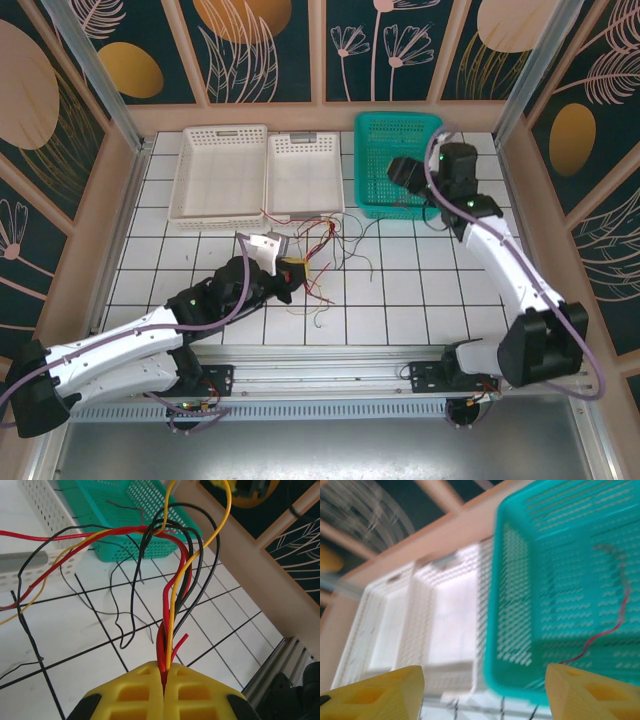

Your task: Untangle the cables

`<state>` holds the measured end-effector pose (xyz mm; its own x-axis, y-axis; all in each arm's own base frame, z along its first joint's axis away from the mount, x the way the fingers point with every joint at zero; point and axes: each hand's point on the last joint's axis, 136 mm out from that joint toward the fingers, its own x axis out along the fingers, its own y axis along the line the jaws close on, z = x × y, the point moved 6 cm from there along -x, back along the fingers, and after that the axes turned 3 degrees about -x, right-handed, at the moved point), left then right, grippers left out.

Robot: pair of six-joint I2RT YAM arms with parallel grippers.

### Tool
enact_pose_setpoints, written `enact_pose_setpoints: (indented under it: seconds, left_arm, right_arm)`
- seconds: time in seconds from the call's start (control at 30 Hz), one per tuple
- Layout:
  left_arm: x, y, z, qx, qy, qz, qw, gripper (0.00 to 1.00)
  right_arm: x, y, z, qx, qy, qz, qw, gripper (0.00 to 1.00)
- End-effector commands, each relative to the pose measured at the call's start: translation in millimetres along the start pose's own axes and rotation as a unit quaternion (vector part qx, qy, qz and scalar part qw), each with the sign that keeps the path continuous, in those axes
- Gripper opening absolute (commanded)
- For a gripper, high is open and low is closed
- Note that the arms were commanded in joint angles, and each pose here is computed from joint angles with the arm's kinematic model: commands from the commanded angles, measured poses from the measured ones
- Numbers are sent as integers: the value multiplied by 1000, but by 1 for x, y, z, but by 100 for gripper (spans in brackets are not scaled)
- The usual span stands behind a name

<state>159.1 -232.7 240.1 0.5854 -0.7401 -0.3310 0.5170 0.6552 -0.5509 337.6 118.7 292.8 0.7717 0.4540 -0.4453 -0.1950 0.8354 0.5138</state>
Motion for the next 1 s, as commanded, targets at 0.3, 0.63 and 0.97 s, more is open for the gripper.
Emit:
enact_pose_setpoints:
  seconds: [0.3,0.63,0.97]
  left_arm:
    - [-6,-8,9,-22,-28,-37,999,0]
    - [-22,-15,18,-41,-53,-67,996,0]
    - [-15,-20,17,-46,-39,-81,995,0]
  right_arm:
    - [-34,35,-110,-38,54,117,991,64]
    - [-50,62,-157,-53,105,283,952,64]
    - [-36,75,-172,-87,77,274,955,64]
